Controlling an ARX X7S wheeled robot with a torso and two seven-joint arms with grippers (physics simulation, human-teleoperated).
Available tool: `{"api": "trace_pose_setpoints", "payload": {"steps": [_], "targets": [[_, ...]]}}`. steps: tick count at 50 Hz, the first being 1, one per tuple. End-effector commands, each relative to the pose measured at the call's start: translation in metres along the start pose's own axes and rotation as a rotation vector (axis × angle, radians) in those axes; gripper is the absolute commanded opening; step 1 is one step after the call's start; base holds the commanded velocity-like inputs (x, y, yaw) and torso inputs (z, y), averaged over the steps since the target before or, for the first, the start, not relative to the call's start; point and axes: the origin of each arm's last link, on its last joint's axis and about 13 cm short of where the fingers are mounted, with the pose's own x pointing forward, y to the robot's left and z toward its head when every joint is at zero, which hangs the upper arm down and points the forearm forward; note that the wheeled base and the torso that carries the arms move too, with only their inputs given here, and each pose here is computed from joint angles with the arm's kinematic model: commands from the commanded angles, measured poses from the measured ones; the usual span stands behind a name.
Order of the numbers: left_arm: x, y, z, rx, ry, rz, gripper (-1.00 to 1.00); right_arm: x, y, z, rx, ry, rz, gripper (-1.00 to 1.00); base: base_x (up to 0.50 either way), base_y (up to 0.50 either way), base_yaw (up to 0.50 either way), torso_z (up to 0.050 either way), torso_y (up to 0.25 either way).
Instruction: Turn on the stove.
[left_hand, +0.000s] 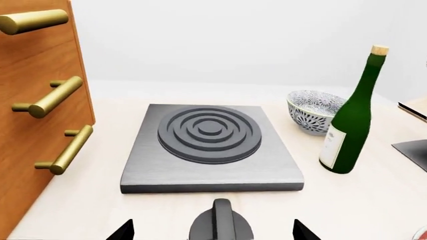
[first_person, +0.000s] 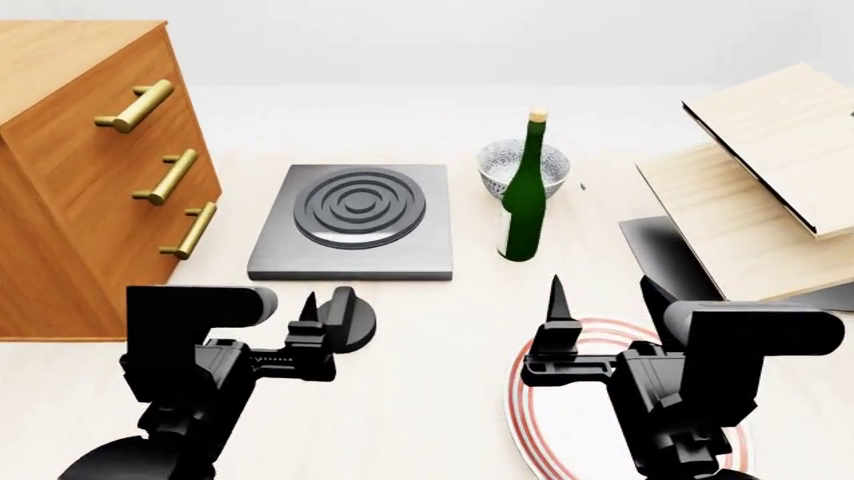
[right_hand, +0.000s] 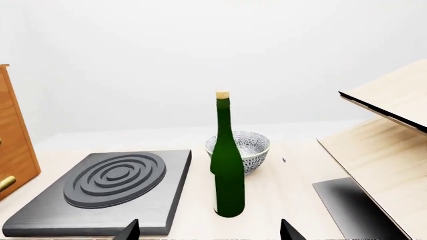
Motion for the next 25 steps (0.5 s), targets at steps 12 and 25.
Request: {"api": "trace_pose_setpoints", "payload": {"steps": [12, 25], "targets": [[0.047, 0.026, -0.036, 0.096, -0.019, 0.183, 1.00, -0.002, 0.000, -0.005, -0.013, 0.005, -0.002, 1.00, 0.00, 0.00, 0.00, 0.000, 0.000], [0.077, 0.036, -0.070, 0.114, 0.026, 0.259, 1.00, -0.001, -0.001, -0.006, -0.019, 0.008, -0.006, 1.00, 0.00, 0.00, 0.00, 0.000, 0.000]]}}
